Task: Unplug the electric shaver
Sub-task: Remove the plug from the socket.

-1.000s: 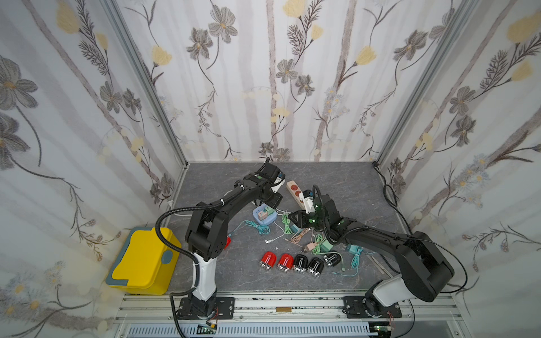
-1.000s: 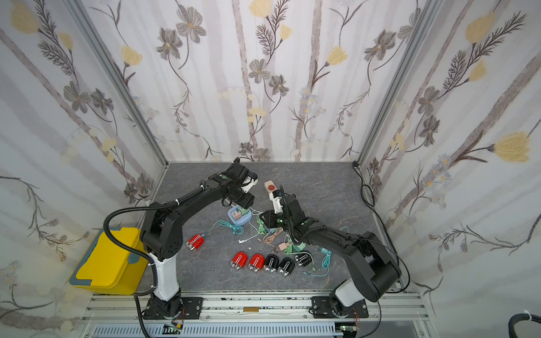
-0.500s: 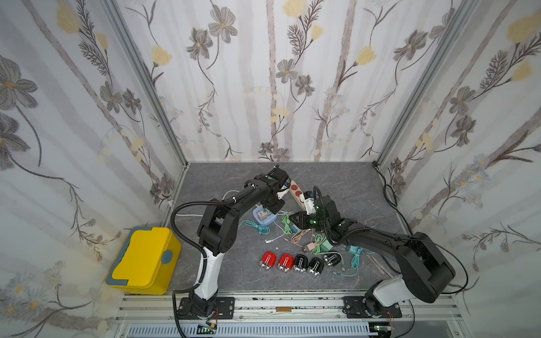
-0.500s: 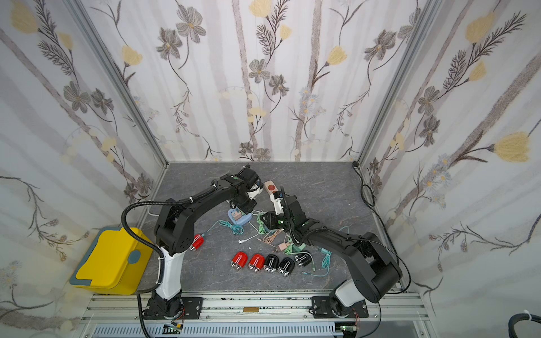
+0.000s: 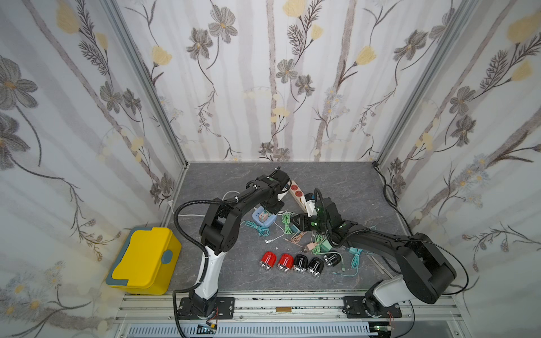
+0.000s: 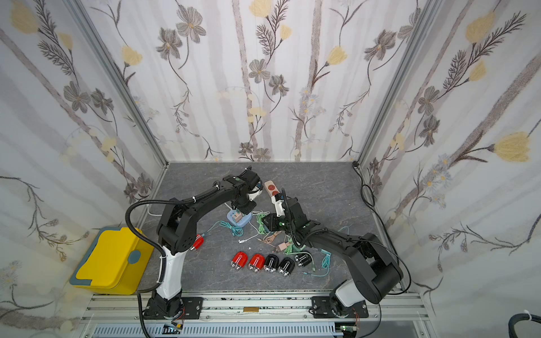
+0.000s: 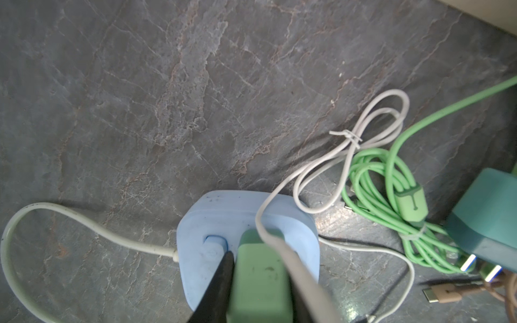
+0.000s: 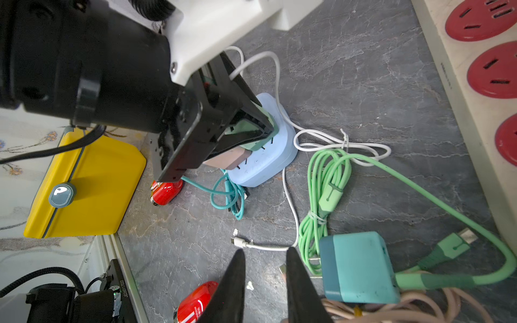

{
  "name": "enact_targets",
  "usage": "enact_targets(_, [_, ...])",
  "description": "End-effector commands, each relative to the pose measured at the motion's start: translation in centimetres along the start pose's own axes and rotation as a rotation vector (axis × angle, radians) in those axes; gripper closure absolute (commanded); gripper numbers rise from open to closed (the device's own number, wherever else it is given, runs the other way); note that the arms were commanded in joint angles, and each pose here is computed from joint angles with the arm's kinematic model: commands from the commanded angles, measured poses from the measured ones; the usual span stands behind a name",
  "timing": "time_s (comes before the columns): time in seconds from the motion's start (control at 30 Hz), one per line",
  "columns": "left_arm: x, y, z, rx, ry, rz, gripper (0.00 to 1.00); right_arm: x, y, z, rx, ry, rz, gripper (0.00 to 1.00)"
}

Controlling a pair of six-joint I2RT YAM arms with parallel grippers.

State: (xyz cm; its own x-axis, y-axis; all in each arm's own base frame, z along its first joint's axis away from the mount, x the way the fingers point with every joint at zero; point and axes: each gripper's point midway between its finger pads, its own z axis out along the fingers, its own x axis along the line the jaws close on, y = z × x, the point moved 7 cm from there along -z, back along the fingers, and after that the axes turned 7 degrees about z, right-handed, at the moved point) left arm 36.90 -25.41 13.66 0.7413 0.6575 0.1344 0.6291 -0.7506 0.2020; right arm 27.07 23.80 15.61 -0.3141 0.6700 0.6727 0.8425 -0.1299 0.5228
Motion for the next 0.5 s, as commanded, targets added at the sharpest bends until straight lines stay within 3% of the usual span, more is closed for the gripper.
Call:
enact_targets(0.0, [0.1, 0.6, -1.2, -0.064, 0.006, -0.017, 0.79, 0.4, 0.6, -0.2, -0.032, 0.037, 0.012, 0.74])
enact_targets(0.3, [1.0, 0.4, -5.1, -0.344, -0.124, -0.15, 0.81, 1.3, 2.5, -0.1, -0.096, 0.237, 0.207, 0.66])
enact_targets(0.47, [1.4, -0.7, -5.4, -0.414, -0.167, -0.218, 0.82, 1.8, 3.2, 1.3, -0.083, 0.335, 0.242, 0.64])
